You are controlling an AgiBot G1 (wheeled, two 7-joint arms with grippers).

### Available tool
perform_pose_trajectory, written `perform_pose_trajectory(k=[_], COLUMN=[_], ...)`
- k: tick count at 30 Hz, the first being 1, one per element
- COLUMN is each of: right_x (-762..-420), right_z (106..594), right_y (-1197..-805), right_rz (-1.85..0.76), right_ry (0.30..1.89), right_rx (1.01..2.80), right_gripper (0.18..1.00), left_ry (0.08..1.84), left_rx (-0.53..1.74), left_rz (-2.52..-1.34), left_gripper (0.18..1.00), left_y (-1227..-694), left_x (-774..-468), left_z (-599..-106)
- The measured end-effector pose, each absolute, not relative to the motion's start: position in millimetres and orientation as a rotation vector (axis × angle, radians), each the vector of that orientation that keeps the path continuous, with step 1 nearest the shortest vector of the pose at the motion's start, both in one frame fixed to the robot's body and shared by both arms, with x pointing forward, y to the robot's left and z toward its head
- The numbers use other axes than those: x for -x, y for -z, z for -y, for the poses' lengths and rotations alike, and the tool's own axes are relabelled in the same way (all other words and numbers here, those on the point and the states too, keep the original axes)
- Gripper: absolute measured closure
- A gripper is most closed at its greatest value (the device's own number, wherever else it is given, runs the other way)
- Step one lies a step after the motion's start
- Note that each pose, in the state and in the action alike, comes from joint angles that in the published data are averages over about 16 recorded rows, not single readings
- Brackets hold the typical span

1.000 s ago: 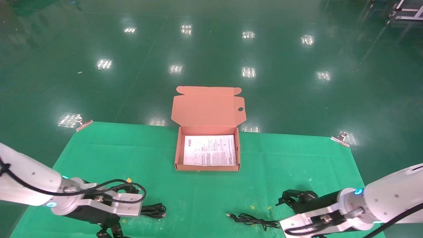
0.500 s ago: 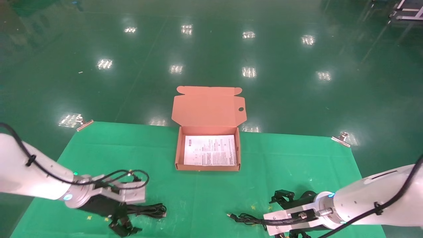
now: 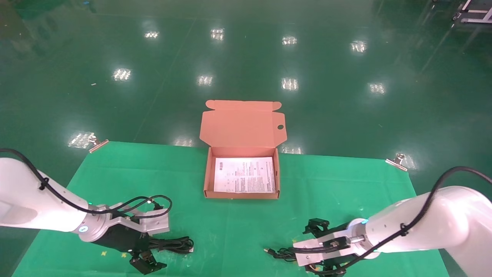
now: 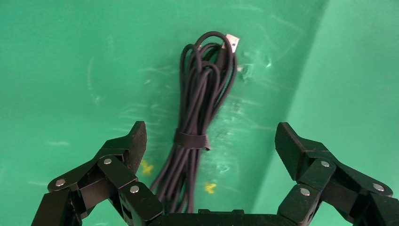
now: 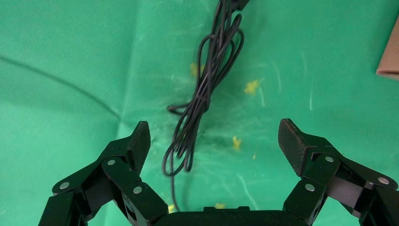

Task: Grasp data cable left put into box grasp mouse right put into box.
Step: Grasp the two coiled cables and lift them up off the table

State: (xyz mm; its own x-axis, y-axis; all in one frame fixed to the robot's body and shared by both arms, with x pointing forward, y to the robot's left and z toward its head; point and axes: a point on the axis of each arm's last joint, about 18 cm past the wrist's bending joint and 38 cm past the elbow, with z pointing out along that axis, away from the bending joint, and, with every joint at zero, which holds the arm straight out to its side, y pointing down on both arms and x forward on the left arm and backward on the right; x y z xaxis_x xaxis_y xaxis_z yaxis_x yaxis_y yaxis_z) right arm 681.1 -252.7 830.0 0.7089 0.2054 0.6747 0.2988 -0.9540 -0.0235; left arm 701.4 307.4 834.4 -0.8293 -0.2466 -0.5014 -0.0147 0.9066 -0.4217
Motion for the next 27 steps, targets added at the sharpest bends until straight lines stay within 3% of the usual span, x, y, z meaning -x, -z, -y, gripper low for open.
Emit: perform_pose_trajectory(k=[16,27], right_x=[-693,-694], right_z=[249,250], right_y=[-819,-819], right_rz=[0.383,0.382], right_ry=[1.064,1.066], right_rx=[2.829,2.83], right_gripper=[0.178,0.212], left_ry=[0.531,0.532], left_rx=[0.201,0.2], left_rz=[-2.488,-2.486], left_gripper=[0.188,0.251], left_y=[-827,-827], left_x=[-707,-707], left_z=[-315,-315])
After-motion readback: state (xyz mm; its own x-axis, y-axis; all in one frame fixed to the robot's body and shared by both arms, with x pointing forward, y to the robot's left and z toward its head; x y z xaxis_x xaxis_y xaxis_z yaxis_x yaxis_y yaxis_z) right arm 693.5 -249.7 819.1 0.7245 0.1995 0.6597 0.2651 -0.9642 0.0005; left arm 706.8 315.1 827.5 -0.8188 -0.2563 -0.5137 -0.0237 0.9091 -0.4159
